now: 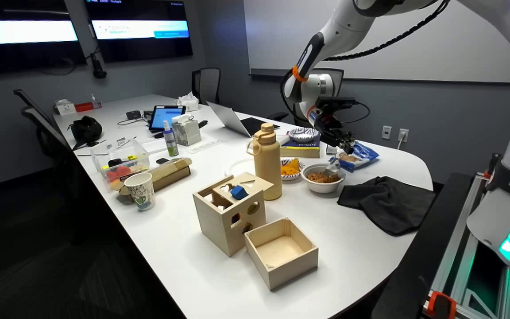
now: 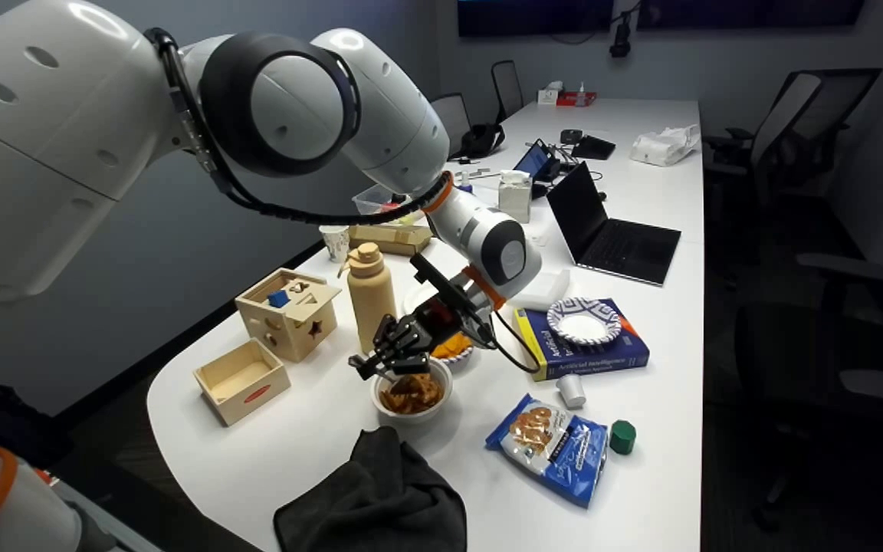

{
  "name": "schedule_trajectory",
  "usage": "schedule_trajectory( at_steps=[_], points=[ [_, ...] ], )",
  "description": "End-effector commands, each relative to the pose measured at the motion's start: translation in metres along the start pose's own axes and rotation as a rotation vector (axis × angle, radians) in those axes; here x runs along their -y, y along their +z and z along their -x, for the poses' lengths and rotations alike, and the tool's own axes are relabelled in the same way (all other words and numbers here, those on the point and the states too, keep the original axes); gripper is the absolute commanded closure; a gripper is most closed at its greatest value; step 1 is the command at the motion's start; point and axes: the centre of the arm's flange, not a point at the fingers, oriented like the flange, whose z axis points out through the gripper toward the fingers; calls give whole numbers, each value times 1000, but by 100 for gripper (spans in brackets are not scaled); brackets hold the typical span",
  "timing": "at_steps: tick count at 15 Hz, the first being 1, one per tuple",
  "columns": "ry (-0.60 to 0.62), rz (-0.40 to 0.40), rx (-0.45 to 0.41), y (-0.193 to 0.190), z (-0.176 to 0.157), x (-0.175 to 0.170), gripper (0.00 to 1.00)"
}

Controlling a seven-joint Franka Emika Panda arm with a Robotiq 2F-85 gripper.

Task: Use the silver spatula to stir the contents of the white bowl

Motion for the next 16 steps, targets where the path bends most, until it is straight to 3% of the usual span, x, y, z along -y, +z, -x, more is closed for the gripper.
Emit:
schedule_trajectory(
  at_steps=[1, 5, 11, 16],
  points=[
    [-127, 1, 4, -3, 8, 8, 99],
    [-207, 11, 109, 2, 6, 11, 99],
    [-216, 15, 254, 14, 1, 13, 99],
    [-117, -1, 247, 17, -5, 7, 99]
  ],
)
